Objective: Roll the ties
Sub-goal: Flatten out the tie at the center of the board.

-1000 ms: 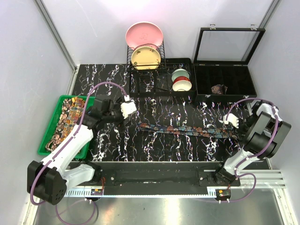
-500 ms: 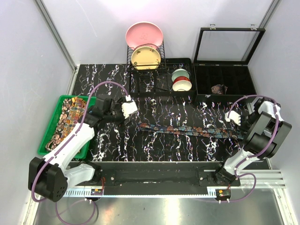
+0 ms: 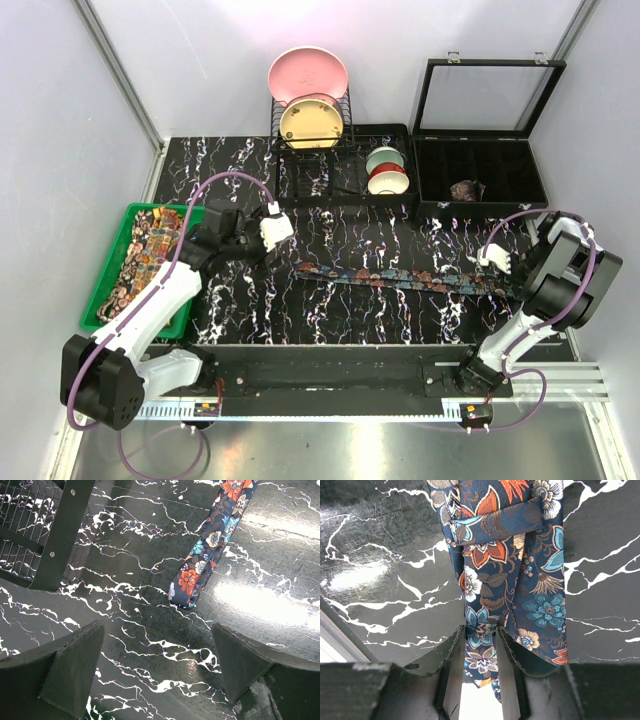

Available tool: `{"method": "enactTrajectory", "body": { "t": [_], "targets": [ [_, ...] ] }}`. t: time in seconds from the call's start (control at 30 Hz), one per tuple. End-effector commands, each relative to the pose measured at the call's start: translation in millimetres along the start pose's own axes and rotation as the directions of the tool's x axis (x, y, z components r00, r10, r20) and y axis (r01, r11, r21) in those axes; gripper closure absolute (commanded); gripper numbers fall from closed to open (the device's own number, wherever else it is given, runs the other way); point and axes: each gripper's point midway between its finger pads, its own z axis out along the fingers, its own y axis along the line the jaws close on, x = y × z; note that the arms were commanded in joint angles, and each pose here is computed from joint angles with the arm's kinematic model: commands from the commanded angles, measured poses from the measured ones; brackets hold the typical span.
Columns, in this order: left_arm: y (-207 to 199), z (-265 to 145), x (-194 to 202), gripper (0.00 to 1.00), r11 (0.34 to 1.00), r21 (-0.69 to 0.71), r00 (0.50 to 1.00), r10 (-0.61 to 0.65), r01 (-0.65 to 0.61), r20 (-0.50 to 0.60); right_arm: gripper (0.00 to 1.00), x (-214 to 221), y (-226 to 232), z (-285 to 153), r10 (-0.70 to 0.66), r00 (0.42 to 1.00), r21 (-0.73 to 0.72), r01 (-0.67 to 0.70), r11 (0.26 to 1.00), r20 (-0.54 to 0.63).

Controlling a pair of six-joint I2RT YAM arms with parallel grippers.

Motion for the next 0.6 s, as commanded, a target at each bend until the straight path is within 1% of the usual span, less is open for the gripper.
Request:
{"method": "enactTrajectory", "body": {
  "t": [0.0,0.03,0.07,0.3,0.43,0.57],
  "targets": [
    [9.2,-4.5,-25.0,0.05,0.998,-0.015,0.996,0.060,-0.059,0.070,0.62,5.3,-5.6,-3.8,-0.103,0.994,-0.002,0.103,0.995,-0.032],
    [9.6,-4.5,-26.0,0.05,0.998,-0.015,0.995,0.062,-0.061,0.072,0.64,5.0,-5.3,-2.7,-0.109,0.994,0.000,0.109,0.994,-0.032],
    [9.5,-3.7,-25.7,0.06,0.998,-0.012,0.996,0.057,-0.057,0.071,0.72,5.3,-5.2,-3.1,-0.108,0.994,0.002,0.108,0.994,-0.032],
    [8.4,-3.4,-24.6,0.06,0.998,-0.008,0.996,0.062,-0.061,0.071,0.92,3.8,-7.6,-20.2,-0.121,0.992,0.027,0.122,0.992,-0.047],
    [7.6,-2.7,-23.1,0.07,0.998,-0.006,0.996,0.056,-0.056,0.068,0.96,2.3,-19.0,-35.7,-0.190,0.979,0.078,0.195,0.978,-0.072],
    [9.0,-0.9,-19.0,0.07,0.999,-0.016,0.997,0.044,-0.043,0.058,0.96,6.6,-32.8,-39.7,-0.229,0.968,0.110,0.240,0.964,-0.106]
  ]
}}
